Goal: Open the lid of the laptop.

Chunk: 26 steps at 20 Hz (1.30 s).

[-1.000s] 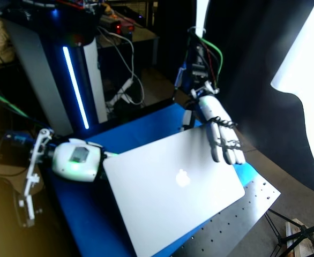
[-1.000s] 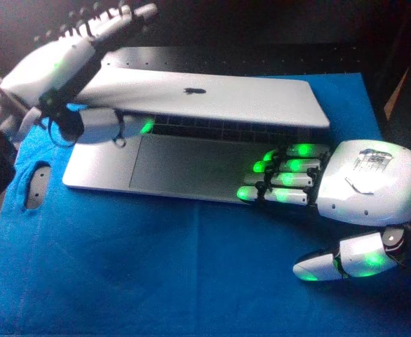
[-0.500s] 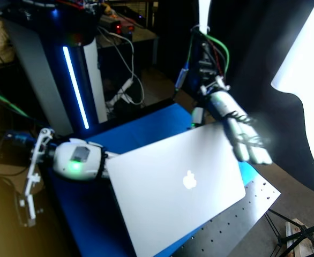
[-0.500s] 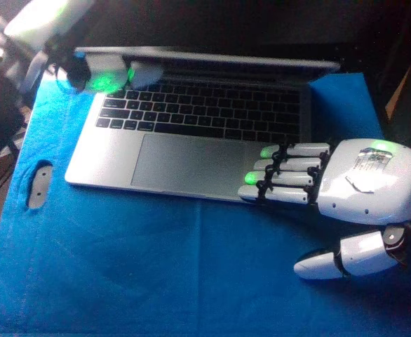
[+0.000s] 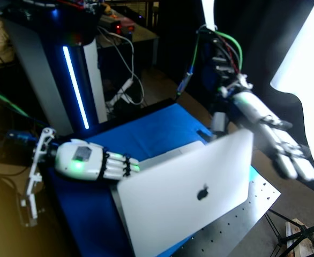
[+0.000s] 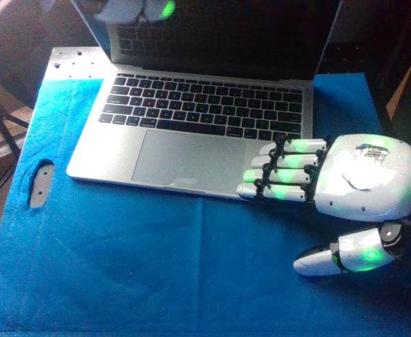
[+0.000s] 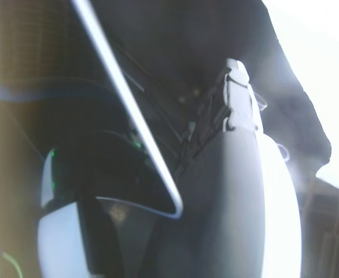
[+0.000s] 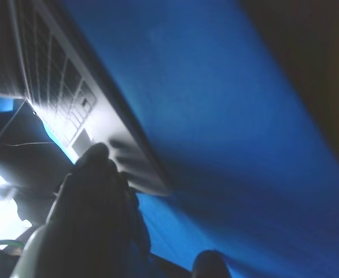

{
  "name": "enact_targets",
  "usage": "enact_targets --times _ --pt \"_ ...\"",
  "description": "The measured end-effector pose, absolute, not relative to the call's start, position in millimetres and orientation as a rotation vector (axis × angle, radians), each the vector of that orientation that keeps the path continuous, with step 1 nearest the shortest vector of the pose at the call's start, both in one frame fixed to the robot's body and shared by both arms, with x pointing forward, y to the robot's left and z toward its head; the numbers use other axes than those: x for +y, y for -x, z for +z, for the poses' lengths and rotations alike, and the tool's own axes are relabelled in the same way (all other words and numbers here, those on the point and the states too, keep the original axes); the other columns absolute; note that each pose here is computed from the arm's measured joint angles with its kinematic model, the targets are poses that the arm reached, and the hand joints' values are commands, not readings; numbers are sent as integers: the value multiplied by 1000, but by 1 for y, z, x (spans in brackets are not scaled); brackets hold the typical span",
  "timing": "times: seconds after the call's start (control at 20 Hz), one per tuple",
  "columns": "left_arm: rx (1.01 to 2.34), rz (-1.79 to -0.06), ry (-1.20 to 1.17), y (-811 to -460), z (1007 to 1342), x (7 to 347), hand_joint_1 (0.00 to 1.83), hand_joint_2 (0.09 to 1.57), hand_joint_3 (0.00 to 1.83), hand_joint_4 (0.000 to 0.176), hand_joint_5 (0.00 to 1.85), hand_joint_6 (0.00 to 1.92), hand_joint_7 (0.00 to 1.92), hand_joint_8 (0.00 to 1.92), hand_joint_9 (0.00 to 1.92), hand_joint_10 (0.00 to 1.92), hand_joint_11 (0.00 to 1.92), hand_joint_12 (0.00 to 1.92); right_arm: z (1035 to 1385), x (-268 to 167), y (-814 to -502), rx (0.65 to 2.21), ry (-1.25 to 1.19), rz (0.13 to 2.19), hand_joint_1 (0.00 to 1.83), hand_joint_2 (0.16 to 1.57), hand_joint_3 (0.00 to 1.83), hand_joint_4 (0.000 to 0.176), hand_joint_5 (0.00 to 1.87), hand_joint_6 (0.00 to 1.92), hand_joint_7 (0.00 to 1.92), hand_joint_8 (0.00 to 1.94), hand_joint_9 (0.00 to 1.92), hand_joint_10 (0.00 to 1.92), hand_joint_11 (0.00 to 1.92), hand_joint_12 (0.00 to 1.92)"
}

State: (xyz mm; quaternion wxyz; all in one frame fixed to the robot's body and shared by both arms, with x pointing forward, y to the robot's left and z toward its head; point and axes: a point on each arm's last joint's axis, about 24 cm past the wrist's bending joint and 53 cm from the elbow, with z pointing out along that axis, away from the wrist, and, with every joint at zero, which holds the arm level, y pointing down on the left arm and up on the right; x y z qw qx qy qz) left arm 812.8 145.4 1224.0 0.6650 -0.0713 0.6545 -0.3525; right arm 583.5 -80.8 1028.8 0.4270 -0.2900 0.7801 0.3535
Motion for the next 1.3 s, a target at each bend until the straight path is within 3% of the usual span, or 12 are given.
enact_targets --times 0.25,0.35,0.55,0.6,0.7,0.8,0.85,1.1,1.3 --pt "1527 -727 182 -841 1225 149 867 1032 0 176 37 5 0 0 0 0 0 0 1029 -73 -582 1936 742 898 0 1203 0 0 107 0 112 0 112 0 0 264" --pt "1539 -711 218 -853 1225 156 824 1038 0 176 88 17 0 0 0 0 0 0 1029 -70 -580 1934 744 909 0 1188 0 0 108 0 113 0 118 0 10 481" --pt "1591 -667 245 -871 1222 161 761 1069 7 176 0 0 0 0 0 0 0 0 1027 -67 -581 1963 699 984 0 1187 3 0 56 1 70 2 52 1 6 226" --pt "1604 -645 246 -874 1222 167 774 1063 2 176 0 0 0 0 0 0 0 0 1027 -64 -585 1974 677 1031 0 1174 2 0 45 0 70 0 61 0 54 429" --pt "1626 -615 251 -877 1222 174 715 1085 9 176 0 0 0 0 0 0 0 0 1026 -59 -586 1971 680 1051 0 1179 3 0 50 1 62 0 65 0 5 461" --pt "1653 -592 264 -881 1218 181 777 1066 0 176 0 0 0 0 0 0 0 0 1028 -53 -587 1958 686 1059 0 1187 2 0 45 2 55 1 49 2 0 195" --pt "1658 -586 272 -883 1217 184 766 1064 0 176 0 0 0 0 0 0 0 0 1029 -50 -587 1957 683 1066 0 1181 0 0 46 1 60 2 47 1 0 159" --pt "1681 -560 284 -887 1217 196 895 1034 0 176 0 0 0 0 0 0 0 0 1027 -49 -590 1961 684 1056 0 1171 0 0 47 4 62 3 31 0 0 143" --pt "1704 -541 265 -889 1218 193 783 1052 4 176 0 0 0 0 0 0 0 0 1028 -48 -590 1958 688 1058 0 1172 0 0 45 7 60 4 43 3 17 90"
